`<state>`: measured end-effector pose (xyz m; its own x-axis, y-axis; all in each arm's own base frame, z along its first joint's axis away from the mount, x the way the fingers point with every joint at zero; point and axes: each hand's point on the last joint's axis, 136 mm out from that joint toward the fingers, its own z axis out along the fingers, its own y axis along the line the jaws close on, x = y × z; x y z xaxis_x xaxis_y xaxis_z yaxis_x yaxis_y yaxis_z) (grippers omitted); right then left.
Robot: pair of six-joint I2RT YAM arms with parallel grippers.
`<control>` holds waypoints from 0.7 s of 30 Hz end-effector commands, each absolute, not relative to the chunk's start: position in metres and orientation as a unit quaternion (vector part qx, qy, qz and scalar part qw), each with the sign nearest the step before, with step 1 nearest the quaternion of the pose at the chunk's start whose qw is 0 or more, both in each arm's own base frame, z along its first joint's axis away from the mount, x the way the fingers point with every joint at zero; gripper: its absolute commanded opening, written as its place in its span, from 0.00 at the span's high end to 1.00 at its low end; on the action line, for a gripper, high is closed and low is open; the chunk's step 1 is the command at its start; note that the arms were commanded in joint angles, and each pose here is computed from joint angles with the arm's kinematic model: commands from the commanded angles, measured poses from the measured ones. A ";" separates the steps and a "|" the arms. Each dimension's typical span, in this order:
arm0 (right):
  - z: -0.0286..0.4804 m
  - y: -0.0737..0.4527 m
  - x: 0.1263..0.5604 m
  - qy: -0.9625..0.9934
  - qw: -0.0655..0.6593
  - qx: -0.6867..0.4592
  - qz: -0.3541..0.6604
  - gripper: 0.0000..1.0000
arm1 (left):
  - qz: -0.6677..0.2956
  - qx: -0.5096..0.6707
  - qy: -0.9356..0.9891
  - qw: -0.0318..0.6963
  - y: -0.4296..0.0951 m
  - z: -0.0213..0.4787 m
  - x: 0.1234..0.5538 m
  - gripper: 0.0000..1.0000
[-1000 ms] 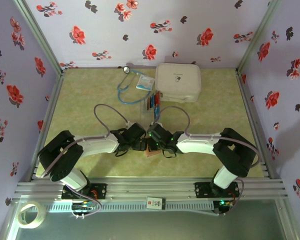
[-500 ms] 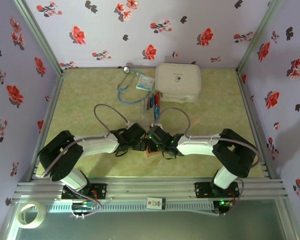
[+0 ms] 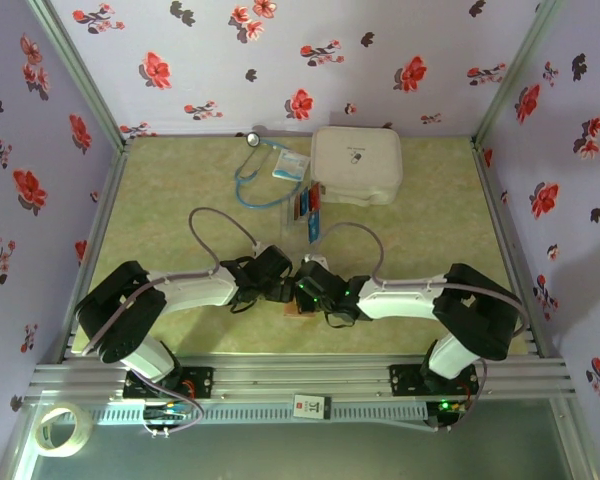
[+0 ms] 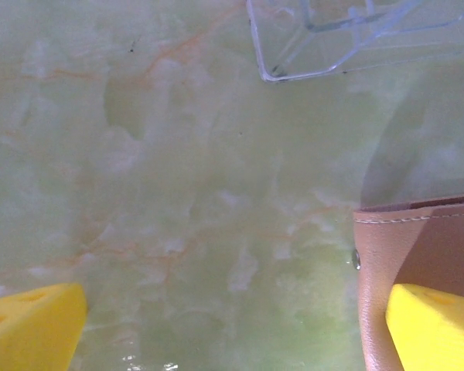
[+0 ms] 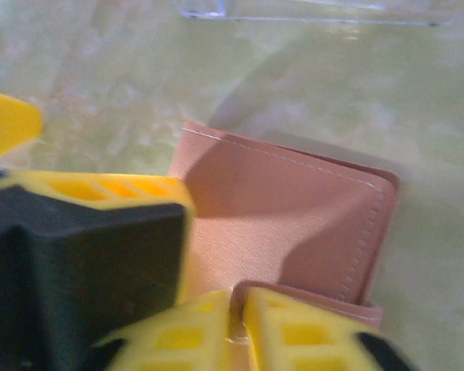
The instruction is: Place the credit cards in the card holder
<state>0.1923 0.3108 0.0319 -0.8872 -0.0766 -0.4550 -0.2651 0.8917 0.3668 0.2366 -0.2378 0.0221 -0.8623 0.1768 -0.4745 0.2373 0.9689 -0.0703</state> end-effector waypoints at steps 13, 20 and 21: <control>0.098 0.266 0.192 0.947 0.244 -0.089 0.189 0.12 | -0.104 0.025 0.946 0.305 -0.201 0.102 0.266 0.00; 0.159 0.198 0.219 0.926 0.329 -0.022 0.183 0.01 | -0.125 -0.006 0.914 0.386 -0.154 0.167 0.274 0.00; 0.166 0.182 0.223 0.923 0.346 -0.007 0.170 0.01 | -0.122 -0.012 0.907 0.403 -0.145 0.176 0.276 0.00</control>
<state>0.2159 0.2217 0.1538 -0.8015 0.0923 -0.5908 -0.1888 0.8984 0.3964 0.2794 -0.1660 0.1665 -0.7017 -0.1423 -0.6981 0.0784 0.9585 -0.2742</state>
